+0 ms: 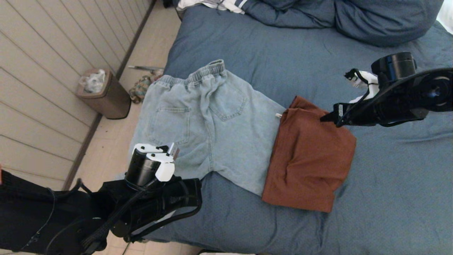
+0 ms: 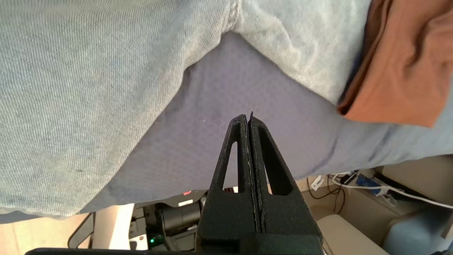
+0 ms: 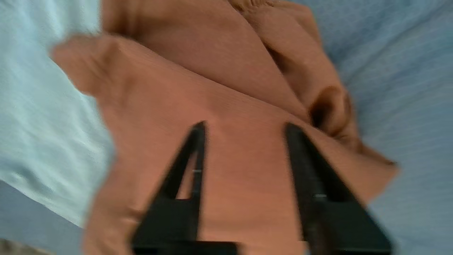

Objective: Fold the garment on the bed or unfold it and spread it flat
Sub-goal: Fold the brown shorts, then fold the blue shorts

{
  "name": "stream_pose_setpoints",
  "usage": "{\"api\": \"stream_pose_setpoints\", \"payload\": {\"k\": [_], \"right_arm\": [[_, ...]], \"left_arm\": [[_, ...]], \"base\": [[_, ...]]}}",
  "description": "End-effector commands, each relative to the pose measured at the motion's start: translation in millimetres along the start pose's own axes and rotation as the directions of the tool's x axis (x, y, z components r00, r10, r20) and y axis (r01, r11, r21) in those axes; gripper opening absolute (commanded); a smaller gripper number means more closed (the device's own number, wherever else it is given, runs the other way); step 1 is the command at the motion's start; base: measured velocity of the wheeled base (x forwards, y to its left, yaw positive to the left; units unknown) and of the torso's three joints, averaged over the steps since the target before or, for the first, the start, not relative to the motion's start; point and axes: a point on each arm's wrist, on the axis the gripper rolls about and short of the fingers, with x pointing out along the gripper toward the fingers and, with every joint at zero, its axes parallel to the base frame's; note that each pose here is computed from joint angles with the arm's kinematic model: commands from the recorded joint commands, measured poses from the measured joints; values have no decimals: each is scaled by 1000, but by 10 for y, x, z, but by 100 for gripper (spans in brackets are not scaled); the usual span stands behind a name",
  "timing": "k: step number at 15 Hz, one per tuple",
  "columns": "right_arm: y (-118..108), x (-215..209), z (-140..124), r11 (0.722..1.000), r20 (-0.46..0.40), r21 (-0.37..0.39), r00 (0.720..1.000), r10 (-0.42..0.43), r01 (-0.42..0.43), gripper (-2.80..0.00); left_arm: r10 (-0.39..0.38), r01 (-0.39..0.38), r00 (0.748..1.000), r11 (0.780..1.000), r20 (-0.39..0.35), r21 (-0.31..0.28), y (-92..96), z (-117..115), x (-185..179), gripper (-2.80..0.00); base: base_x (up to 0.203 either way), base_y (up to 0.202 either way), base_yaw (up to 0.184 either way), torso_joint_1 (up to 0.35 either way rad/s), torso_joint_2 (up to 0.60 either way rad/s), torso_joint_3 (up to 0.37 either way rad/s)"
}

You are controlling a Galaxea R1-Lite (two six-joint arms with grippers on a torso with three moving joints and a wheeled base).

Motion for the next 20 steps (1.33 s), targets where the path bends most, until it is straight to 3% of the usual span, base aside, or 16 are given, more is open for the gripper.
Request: {"api": "stream_pose_setpoints", "payload": {"k": [1, 4, 6, 8, 13, 20], "right_arm": [[-152, 63, -4, 999, -34, 5, 999, -32, 32, 0], [-354, -133, -57, 995, -38, 45, 996, -87, 88, 0], [-328, -372, -33, 994, -2, 49, 995, -95, 95, 0], [-308, -447, -204, 994, -61, 59, 994, -93, 96, 0], [-324, -309, -649, 993, -211, 93, 976, -56, 77, 0], [-424, 232, -899, 992, -139, 109, 989, -55, 70, 0]], "left_arm": [[18, -18, 1000, 1000, -24, 2, 34, -65, 58, -280], [19, -19, 999, 1000, -34, 1, 43, -84, 70, -280], [26, -25, 999, 1000, -45, 3, 55, -109, 98, -280], [23, -23, 999, 1000, -44, 1, 52, -106, 99, -280], [25, -25, 998, 1000, -56, 2, 56, -128, 124, -280], [27, -27, 998, 1000, -58, 1, 56, -137, 134, -280]], "base": [[0, 0, 0, 0, 0, 0], [0, 0, 0, 0, 0, 0], [0, 0, 0, 0, 0, 0], [0, 0, 0, 0, 0, 0], [0, 0, 0, 0, 0, 0], [0, 0, 0, 0, 0, 0]]}}
